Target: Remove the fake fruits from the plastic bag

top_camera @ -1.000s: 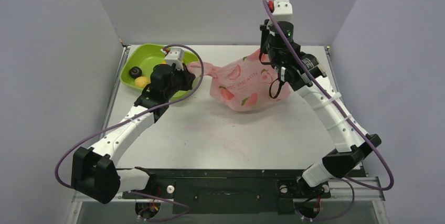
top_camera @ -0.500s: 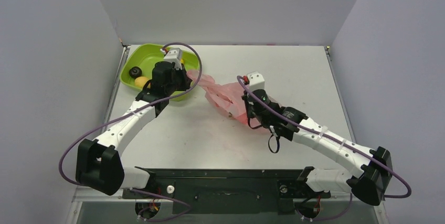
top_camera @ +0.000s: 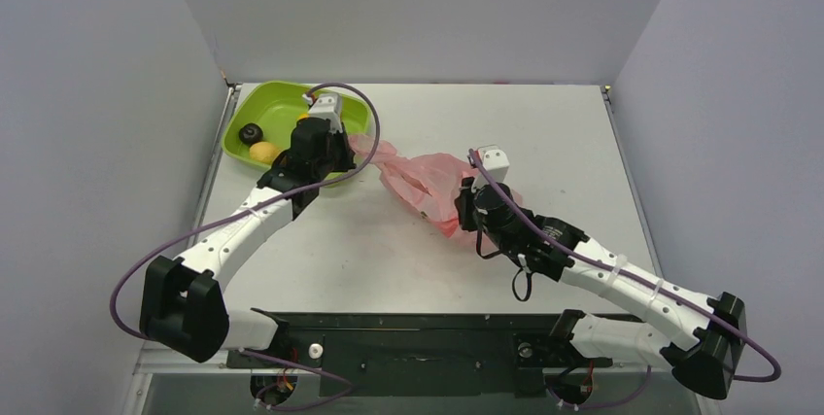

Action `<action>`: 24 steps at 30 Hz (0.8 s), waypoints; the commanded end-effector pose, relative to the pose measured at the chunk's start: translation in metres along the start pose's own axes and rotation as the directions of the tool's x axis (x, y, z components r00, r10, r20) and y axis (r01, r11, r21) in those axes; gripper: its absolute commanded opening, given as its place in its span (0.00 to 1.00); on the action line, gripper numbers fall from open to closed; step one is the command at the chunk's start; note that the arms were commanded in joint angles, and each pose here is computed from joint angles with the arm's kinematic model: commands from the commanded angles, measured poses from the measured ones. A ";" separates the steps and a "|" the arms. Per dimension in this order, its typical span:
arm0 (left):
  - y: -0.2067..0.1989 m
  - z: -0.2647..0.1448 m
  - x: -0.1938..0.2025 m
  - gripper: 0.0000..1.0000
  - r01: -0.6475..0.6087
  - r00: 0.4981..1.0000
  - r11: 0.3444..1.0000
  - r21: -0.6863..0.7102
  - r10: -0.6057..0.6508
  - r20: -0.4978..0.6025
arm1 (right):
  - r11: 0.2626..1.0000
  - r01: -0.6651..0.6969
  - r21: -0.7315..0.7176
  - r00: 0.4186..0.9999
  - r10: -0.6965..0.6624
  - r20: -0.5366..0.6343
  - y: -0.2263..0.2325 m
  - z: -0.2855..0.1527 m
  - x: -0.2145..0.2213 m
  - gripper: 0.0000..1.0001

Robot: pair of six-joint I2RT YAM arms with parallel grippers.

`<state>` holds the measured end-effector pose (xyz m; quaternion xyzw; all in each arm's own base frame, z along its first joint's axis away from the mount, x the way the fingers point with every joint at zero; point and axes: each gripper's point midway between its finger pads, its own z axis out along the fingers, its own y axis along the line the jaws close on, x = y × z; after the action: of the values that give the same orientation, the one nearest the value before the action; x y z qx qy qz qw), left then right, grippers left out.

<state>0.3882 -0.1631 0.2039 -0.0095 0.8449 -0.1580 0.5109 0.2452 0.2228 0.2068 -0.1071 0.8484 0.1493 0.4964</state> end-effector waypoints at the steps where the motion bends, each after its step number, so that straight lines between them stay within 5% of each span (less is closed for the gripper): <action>1: -0.002 -0.008 -0.018 0.00 -0.009 0.998 0.999 -0.031 0.011 0.060 | 0.995 -0.089 -0.035 0.995 0.090 0.040 0.009 -0.004 -0.007 0.10; 7: 0.014 -0.029 -0.005 0.00 0.179 0.984 0.978 -0.106 -0.176 0.037 | 0.989 -0.114 -0.089 0.990 0.121 0.069 0.017 -0.009 0.000 0.09; 9: 0.015 -0.044 0.007 0.10 0.245 0.970 0.965 -0.089 -0.244 0.025 | 0.987 -0.121 -0.110 0.989 0.129 0.066 0.020 -0.012 0.002 0.06; 12: -0.004 -0.075 0.022 0.33 0.311 0.950 0.949 0.056 -0.311 -0.006 | 0.985 -0.098 -0.142 0.992 0.109 0.068 0.023 -0.018 0.007 0.03; 20: -0.043 -0.162 0.073 0.42 0.393 0.914 0.863 0.319 -0.328 -0.239 | 0.978 -0.056 -0.199 0.994 0.073 0.076 0.025 -0.033 0.013 0.05; 24: -0.058 -0.207 0.050 0.45 0.381 0.925 0.810 0.446 -0.333 -0.184 | 0.985 -0.036 -0.168 0.995 0.051 0.086 0.014 -0.037 0.017 0.08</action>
<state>0.2115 -0.1636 0.2349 -0.0677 0.8090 -0.3882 0.4362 0.2045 0.2293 0.2080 -0.1171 0.8203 0.2392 0.5062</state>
